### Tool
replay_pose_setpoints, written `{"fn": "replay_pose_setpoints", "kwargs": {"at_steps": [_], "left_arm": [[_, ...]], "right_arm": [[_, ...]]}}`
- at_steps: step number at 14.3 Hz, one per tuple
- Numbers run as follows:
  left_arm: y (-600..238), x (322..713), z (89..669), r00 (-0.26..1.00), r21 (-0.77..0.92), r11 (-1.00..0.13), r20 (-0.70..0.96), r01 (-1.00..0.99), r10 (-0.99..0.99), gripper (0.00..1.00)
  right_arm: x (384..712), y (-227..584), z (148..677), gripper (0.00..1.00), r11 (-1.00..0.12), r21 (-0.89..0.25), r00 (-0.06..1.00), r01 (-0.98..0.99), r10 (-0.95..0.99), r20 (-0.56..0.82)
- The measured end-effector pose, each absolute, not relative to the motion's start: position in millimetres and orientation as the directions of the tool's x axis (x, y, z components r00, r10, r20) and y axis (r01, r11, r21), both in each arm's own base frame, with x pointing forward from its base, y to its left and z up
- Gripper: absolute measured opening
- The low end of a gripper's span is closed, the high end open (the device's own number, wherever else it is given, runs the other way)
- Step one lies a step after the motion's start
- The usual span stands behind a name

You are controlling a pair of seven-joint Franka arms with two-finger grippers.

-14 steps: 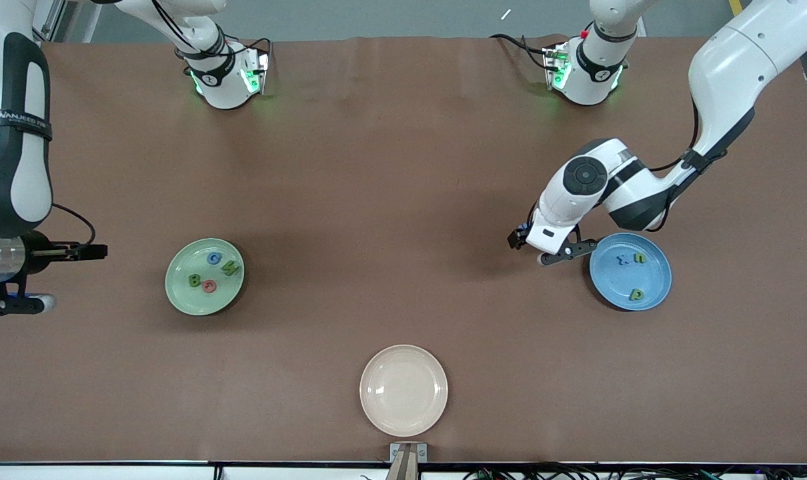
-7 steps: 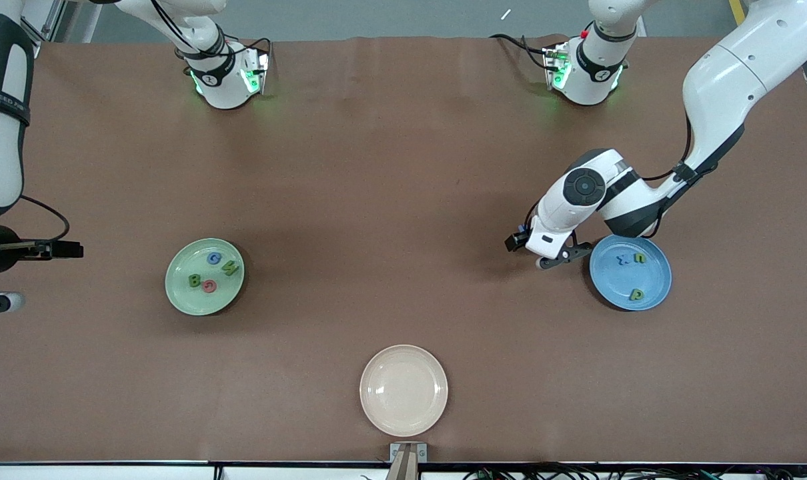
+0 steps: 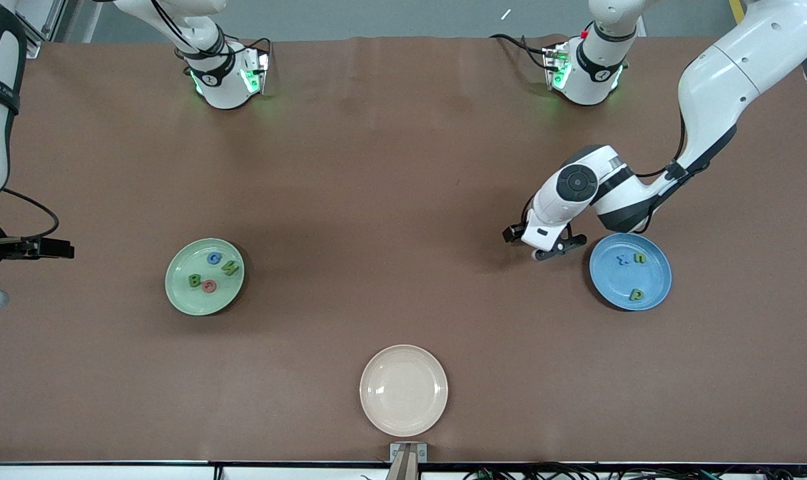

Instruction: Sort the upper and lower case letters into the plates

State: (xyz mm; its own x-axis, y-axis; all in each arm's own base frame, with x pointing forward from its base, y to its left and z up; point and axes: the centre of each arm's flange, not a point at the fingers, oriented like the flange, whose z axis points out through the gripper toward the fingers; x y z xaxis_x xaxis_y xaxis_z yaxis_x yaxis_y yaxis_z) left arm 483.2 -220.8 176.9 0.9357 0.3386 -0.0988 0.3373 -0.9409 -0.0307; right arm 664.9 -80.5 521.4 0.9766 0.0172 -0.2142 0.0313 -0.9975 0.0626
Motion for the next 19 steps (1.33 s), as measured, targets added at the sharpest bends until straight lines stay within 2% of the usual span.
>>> {"fn": "replay_pose_setpoints", "kwargs": {"at_steps": [5,13,19], "left_arm": [[-221.4,478.9,174.7,0.937,-0.035,-0.943,-0.105,0.332,0.334,0.99],[-222.5,472.1,171.1,0.938,-0.041,-0.945,-0.115,0.323,0.326,0.98],[-222.9,471.1,170.7,0.939,-0.040,-0.946,-0.116,0.322,0.324,0.89]], "right_arm": [[662.6,-89.1,525.5,1.00,-1.000,0.005,0.980,0.005,0.004,-0.199],[657.8,-105.2,528.2,1.00,-1.000,-0.010,0.980,-0.022,-0.020,-0.200],[649.2,-79.8,549.0,1.00,-1.000,-0.006,0.985,0.017,0.018,-0.171]]}}
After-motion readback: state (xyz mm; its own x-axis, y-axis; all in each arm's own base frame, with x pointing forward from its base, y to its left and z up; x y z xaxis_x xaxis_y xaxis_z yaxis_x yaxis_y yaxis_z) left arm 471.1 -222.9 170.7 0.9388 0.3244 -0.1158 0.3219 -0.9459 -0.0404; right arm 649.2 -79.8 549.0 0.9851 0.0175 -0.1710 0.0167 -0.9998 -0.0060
